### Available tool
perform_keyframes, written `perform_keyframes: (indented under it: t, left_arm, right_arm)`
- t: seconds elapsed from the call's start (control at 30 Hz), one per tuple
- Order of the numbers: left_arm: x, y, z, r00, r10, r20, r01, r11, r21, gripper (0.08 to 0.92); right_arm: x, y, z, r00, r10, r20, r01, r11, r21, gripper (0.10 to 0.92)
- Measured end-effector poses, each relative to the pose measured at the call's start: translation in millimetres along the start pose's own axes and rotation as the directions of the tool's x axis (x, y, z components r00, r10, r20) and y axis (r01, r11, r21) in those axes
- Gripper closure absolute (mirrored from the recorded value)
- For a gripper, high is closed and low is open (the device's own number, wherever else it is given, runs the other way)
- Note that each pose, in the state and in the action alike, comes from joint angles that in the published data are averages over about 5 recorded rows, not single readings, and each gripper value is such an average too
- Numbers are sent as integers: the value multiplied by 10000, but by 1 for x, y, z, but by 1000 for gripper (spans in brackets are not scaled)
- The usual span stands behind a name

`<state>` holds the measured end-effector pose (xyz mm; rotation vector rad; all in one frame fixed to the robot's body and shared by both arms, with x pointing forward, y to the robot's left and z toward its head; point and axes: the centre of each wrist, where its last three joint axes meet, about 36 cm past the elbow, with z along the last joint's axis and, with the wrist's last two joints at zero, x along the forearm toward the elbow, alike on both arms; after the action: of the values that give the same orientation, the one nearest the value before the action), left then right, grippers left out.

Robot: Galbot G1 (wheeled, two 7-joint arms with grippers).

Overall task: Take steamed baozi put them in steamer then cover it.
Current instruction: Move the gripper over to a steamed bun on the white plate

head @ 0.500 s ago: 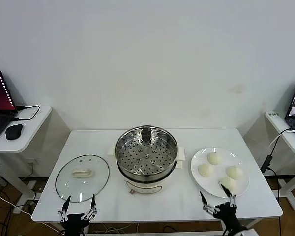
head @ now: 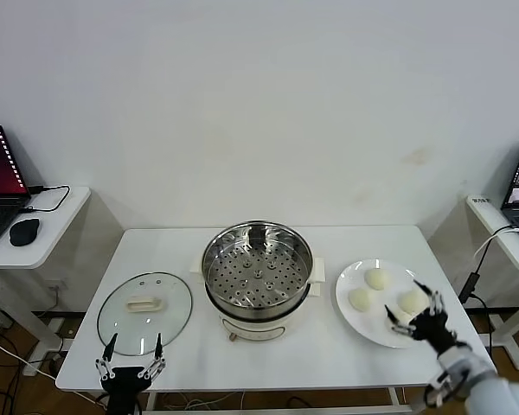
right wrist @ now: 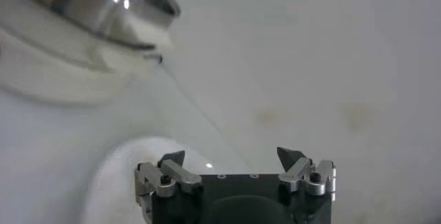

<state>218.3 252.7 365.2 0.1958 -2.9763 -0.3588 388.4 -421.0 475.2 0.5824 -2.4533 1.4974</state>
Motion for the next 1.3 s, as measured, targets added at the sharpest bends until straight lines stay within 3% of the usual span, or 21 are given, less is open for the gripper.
perform_keyframes:
  t: [0.33,0.63,0.9,1.3]
  left_arm:
    - [-4,5,-1,9990,-411,176,418,9982,-434,177]
    - [-7,13,-1,9969,-750,252,765,9950,-649,177]
    - [-10,20,0,9947,-976,326,999,9918,-798,177]
    - [-13,31,0,9922,-1200,332,1226,9880,-941,177]
  right_arm:
    - [-66,-89,-5,9709,-2340,-506,2394,9475,2120,200]
    - [-117,-131,-6,8746,-4569,-1625,4847,8330,2668,200]
    - [-156,-145,-4,7796,-5803,-2355,6258,7363,2573,200]
    - [-219,-127,-4,6792,-6687,-3025,7326,6431,2229,200]
